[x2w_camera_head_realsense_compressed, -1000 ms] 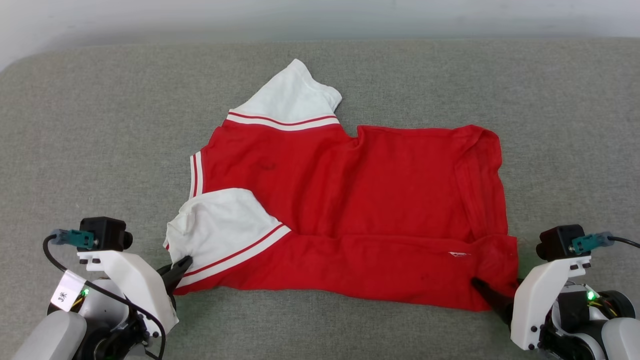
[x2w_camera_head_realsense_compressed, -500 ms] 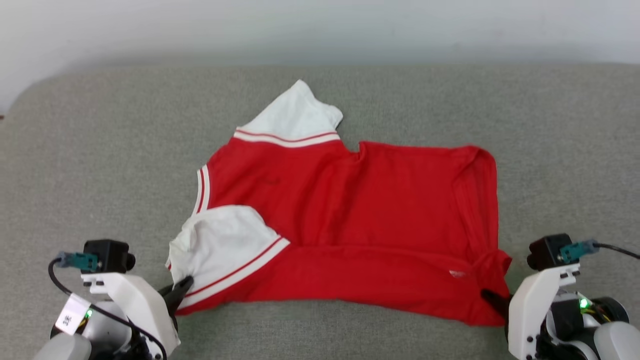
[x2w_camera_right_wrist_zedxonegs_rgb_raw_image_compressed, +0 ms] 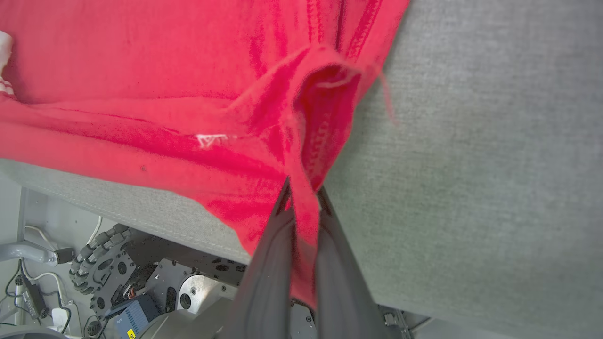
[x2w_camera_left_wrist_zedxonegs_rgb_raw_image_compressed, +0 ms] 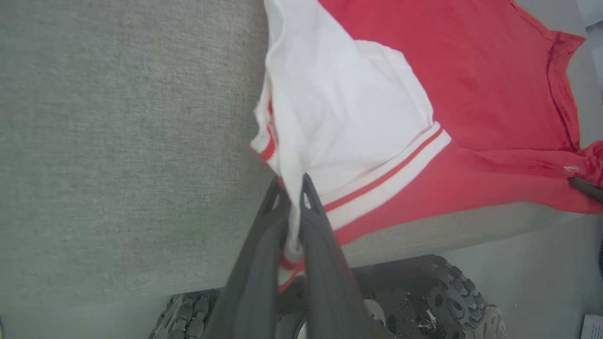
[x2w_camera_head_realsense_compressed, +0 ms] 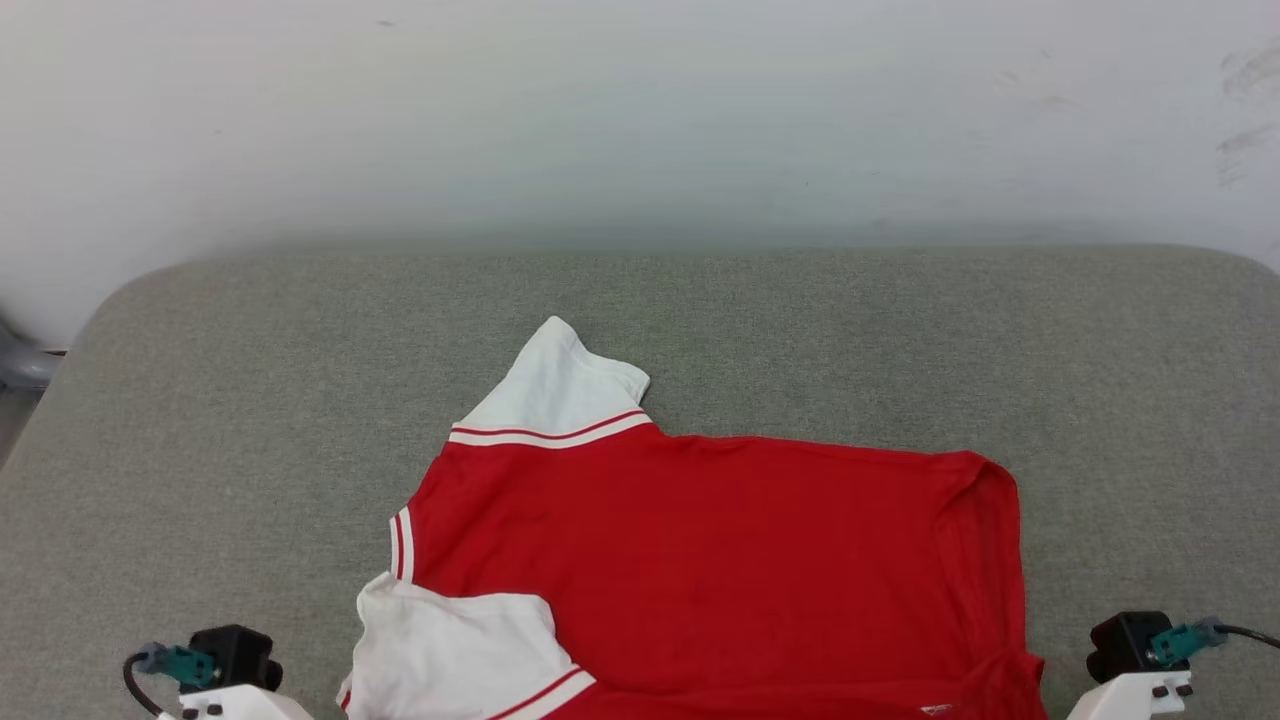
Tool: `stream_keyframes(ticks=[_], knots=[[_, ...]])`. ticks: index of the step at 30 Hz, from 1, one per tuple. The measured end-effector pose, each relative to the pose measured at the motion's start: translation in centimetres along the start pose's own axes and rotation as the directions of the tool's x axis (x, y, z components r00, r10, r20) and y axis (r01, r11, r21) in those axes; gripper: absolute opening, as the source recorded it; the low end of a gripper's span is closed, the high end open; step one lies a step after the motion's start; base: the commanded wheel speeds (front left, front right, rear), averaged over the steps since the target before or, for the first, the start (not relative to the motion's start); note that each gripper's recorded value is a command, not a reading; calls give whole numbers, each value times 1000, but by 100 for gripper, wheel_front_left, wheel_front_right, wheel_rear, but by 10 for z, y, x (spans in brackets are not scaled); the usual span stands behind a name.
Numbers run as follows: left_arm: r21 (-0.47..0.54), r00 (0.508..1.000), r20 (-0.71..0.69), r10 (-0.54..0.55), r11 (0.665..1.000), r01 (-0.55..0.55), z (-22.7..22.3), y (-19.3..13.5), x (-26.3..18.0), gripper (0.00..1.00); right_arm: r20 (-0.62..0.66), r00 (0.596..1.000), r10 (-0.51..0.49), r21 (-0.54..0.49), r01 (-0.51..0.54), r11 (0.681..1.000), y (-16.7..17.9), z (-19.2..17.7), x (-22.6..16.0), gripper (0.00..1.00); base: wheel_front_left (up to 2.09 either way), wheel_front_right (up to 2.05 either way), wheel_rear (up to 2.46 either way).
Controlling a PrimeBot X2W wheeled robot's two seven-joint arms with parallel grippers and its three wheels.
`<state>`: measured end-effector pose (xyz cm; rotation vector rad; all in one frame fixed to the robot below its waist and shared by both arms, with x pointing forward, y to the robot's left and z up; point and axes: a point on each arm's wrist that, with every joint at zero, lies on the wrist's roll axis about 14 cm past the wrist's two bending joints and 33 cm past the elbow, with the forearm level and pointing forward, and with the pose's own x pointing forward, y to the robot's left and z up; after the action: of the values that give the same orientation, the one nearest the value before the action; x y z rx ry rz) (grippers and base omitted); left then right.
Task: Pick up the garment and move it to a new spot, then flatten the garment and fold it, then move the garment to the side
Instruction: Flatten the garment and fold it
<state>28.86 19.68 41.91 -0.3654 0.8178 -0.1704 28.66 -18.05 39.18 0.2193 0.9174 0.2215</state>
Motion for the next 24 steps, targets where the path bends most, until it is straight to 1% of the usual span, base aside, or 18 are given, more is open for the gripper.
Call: stream_keyframes(ticks=[4, 5, 6, 7, 8, 9, 12, 15, 17, 20, 24], knots=[[-52, 999, -41, 0, 999, -2, -19, 0, 4, 0, -30, 1000, 3, 45, -2, 999, 1, -18, 2, 0, 0, 0, 0], [-58, 999, -49, 2, 998, -5, -23, 1, 5, 0, -22, 1000, 8, 60, -6, 998, 3, -19, 3, 8, 0, 0, 0], [-67, 999, -46, 5, 998, -8, -25, 2, 7, 0, -13, 1000, 7, 69, -6, 998, 3, -18, 4, 65, 0, 0, 0], [-75, 999, -47, 13, 997, -17, -27, 4, 9, 36, 0, 1000, 6, 75, -6, 997, 2, -17, 5, 100, 0, 0, 0], [-76, 998, -54, 17, 997, -21, -29, 4, 11, 70, 21, 1000, 4, 83, -6, 997, 2, -15, 5, 100, 0, 0, 0], [-78, 998, -53, 14, 997, -18, -30, 4, 13, 100, 37, 999, 1, 80, -4, 997, 2, -14, 6, 100, 0, 0, 0], [-57, 1000, -10, 18, 998, -19, -20, 3, 16, 100, 143, 990, -13, 79, 2, 997, 2, 2, 4, 100, 0, 0, 0], [-1, 998, 62, 32, 999, -32, -1, 6, 16, 100, 274, 961, -26, 64, 9, 998, 2, 25, -2, 100, 0, 0, 0], [47, 992, 120, 27, 998, -33, 14, 4, 15, 100, 359, 933, -32, 49, 15, 999, 5, 41, -7, 100, 0, 0, 0], [111, 972, 236, 14, 993, -41, 43, -3, 14, 100, 483, 874, -50, 16, 48, 999, 5, 65, -18, 100, 0, 0, 0], [180, 924, 381, -18, 982, -54, 77, -15, 11, 100, 616, 785, -65, -21, 99, 995, 6, 95, -36, 100, 0, 0, 0]])
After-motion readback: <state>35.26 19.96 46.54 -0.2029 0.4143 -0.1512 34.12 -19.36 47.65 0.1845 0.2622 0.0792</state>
